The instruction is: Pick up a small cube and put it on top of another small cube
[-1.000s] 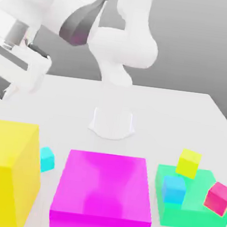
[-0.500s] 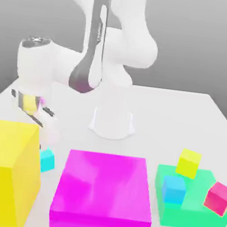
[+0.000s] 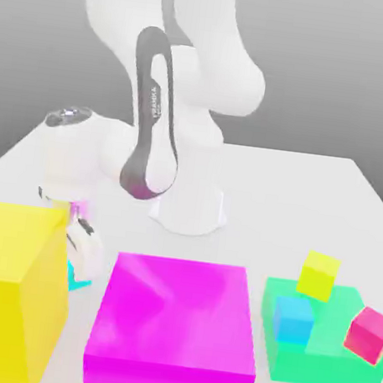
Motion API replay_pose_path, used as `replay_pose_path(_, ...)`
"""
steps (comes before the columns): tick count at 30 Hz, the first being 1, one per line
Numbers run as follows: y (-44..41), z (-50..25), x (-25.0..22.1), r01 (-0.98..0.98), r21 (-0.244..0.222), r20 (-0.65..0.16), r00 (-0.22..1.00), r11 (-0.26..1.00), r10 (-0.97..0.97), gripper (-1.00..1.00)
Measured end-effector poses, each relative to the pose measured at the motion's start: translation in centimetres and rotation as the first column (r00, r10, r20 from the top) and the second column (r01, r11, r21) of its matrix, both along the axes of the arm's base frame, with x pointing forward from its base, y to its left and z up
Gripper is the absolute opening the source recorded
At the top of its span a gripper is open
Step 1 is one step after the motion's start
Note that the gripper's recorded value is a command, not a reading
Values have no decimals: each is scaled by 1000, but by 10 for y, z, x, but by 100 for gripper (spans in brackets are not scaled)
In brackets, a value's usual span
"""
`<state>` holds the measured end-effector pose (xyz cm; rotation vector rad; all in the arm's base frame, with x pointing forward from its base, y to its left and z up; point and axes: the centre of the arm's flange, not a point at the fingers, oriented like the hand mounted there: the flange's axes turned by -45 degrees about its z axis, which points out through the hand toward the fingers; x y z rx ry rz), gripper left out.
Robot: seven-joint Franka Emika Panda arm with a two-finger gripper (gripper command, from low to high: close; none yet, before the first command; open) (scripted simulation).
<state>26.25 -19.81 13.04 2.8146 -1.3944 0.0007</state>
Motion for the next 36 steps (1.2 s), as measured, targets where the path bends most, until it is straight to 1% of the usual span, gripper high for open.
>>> replay_pose_path(9, -1, 60, 0, 3, 2, 1, 1000, 1000, -3, -100)
replay_pose_path(10, 1, 67, 6, -2, 5, 3, 1000, 1000, 2, -100)
replay_pose_path(12, 19, 81, 34, -25, 7, 7, 1000, 1000, 25, -100)
replay_pose_path(17, 109, 122, 114, -100, 10, 16, 995, 995, 100, -100)
replay_pose_path(21, 206, 155, 150, -169, 13, 16, 985, 985, 169, -100)
replay_pose_path(24, 280, 178, 156, -218, 16, 12, 976, 976, 218, -100)
replay_pose_path(27, 349, 177, 142, -293, 3, 4, 956, 956, 293, -100)
replay_pose_path(30, 366, 149, 138, -312, -6, 1, 950, 950, 312, -100)
replay_pose_path(32, 368, 127, 136, -316, -3, 1, 949, 949, 316, -100)
replay_pose_path(33, 369, 121, 135, -317, -1, 1, 948, 948, 317, 100)
replay_pose_path(36, 367, 121, 136, -313, -1, 1, 950, 950, 313, 100)
